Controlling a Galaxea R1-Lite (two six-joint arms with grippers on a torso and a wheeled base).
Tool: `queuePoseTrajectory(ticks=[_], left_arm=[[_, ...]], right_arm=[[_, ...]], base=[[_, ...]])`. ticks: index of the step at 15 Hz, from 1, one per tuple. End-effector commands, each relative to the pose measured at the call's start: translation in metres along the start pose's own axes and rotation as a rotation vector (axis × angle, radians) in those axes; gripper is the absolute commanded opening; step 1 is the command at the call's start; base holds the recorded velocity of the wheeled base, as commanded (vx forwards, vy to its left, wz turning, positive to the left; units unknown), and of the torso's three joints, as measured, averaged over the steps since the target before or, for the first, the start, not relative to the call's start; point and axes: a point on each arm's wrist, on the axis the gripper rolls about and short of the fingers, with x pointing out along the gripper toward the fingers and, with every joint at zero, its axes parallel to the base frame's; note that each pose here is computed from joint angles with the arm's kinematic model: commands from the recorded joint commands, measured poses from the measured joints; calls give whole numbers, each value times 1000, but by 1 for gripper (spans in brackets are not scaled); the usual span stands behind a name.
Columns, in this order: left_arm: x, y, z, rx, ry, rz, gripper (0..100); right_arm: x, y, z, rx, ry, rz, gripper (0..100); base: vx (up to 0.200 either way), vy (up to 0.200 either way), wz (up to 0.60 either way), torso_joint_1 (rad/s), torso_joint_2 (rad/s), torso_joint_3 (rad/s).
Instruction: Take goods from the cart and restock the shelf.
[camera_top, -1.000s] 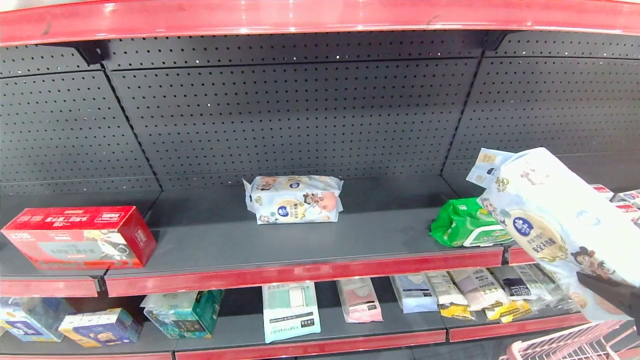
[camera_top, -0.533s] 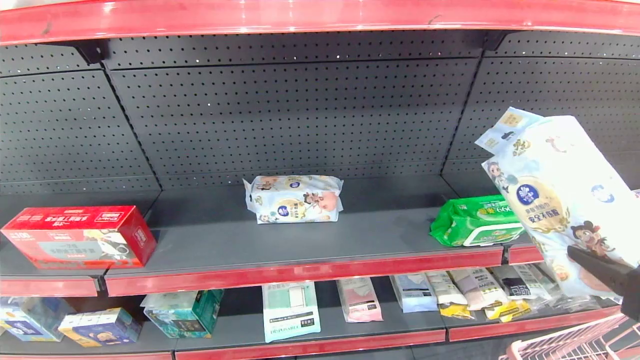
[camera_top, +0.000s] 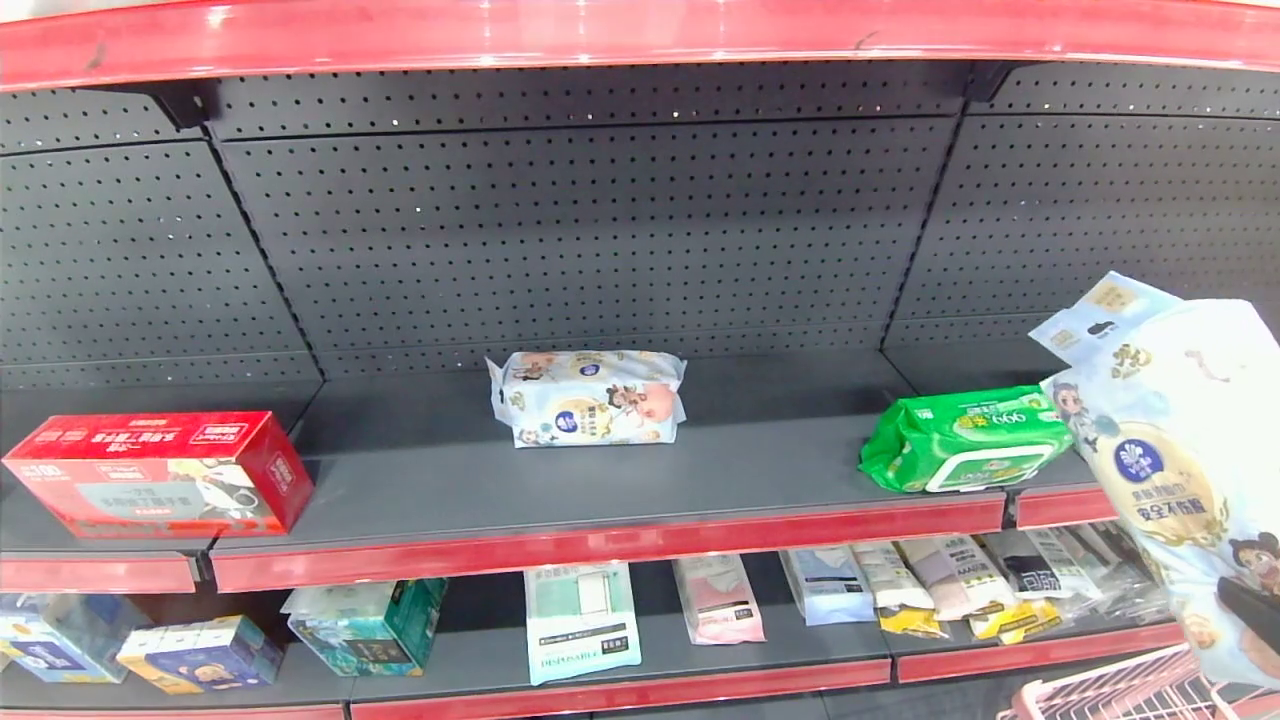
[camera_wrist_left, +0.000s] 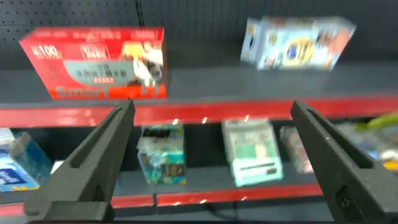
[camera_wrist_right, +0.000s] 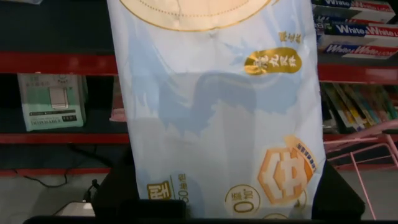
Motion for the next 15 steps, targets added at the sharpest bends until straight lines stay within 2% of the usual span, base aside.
queuePoseTrajectory(ticks=[1, 2, 3, 4, 5, 6, 7, 8, 10, 12, 13, 15], left_arm=[[73, -4, 72, -77, 179, 93, 100], [94, 0, 75, -71, 213, 182, 100], [115, 5, 72, -45, 262, 219, 100], [142, 7, 64, 4, 320, 162, 100], [151, 7, 62, 15, 335, 125, 100], [177, 8, 54, 84, 364, -45, 100], [184, 11, 51, 118, 378, -99, 100], [203, 16, 42, 179, 417, -246, 100], [237, 29, 30, 268, 439, -419, 100], [286, 45, 20, 338, 418, -540, 100], [309, 49, 16, 362, 402, -580, 100], [335, 38, 14, 350, 382, -685, 100]], right_arm=[[-10, -3, 1, 13, -39, -28, 0], [-10, -3, 0, 19, -35, -42, 0], [-10, -4, 0, 26, -32, -57, 0], [-10, -5, 1, 28, -33, -63, 0], [-10, -5, 0, 29, -34, -63, 0], [-10, -5, 0, 25, -28, -66, 0], [-9, -5, 0, 24, -23, -65, 0], [-8, -5, -2, 20, -12, -67, 0], [-10, -5, -3, 1, 8, -68, 0], [-14, -5, -5, -35, 26, -66, 0], [-14, -5, -6, -46, 36, -68, 0], [-14, -5, -7, -48, 45, -95, 0]], base=[[0, 0, 0, 0, 0, 0], [0, 0, 0, 0, 0, 0], [0, 0, 0, 0, 0, 0], [0, 0, 0, 0, 0, 0], [0, 0, 0, 0, 0, 0], [0, 0, 0, 0, 0, 0], [0, 0, 0, 0, 0, 0], [0, 0, 0, 0, 0, 0], [0, 0, 0, 0, 0, 0], [0, 0, 0, 0, 0, 0], [0, 0, 0, 0, 0, 0], [0, 0, 0, 0, 0, 0]])
